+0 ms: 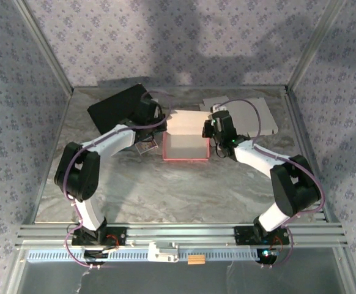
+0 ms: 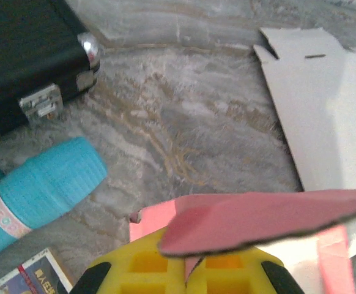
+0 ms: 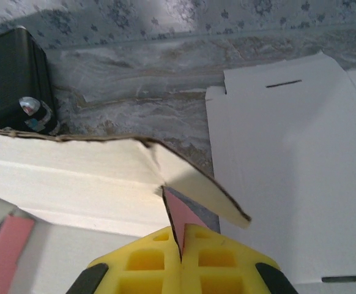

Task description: Fold the paper box

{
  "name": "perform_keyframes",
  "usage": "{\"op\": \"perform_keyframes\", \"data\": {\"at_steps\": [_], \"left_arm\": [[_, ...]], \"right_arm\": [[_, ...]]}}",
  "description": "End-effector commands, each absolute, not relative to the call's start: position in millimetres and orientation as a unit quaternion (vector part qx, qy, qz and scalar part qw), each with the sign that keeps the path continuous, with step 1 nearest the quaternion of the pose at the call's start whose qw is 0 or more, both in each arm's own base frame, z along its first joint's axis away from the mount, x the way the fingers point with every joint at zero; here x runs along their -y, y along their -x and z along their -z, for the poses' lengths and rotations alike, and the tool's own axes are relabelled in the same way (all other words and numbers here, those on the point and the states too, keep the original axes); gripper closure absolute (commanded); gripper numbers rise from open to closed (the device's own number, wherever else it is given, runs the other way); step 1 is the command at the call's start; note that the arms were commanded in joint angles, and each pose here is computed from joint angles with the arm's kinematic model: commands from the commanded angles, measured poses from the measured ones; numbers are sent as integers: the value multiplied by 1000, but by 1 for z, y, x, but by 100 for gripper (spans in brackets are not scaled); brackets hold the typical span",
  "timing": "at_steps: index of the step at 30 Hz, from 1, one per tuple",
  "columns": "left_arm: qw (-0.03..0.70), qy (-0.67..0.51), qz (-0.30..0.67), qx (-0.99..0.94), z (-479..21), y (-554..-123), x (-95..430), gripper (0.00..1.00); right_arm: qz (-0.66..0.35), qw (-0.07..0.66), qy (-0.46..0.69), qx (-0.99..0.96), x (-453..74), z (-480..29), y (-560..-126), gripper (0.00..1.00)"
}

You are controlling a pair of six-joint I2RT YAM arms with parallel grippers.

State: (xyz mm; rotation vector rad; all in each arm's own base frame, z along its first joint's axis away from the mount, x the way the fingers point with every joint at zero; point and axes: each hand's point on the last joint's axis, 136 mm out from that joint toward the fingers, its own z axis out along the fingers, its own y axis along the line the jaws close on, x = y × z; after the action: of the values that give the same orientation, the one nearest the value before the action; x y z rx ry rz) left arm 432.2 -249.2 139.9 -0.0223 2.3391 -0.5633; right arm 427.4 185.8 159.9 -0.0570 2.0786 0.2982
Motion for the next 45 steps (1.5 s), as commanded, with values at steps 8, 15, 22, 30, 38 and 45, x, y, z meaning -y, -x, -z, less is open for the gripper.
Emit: {"op": "perform_keyframes", "data": {"at_steps": [8,15,22,30,38,45], "left_arm": [[455,-6,282,-845,-174,-427,263,100],[477,-24,277,-834,-169,-418,270,100],[497,-35,269,-824,-161,-406,271,100],[522,-55,246,-815,-151,-398,273,100],[530,-54,235,-813,-135,-386,266,100],[536,-51,229,-811,-128,-378,261,100]], "right_arm": [[-141,569,43,-809,-198,-174,-423,100],[-139,574,58,-805,-197,-163,-417,100],[-133,582,76,-799,-196,-155,-409,100],[-122,579,102,-800,-196,-134,-396,100],[-108,578,121,-800,-196,-124,-385,100],[-101,578,127,-800,-198,-113,-374,95]]}}
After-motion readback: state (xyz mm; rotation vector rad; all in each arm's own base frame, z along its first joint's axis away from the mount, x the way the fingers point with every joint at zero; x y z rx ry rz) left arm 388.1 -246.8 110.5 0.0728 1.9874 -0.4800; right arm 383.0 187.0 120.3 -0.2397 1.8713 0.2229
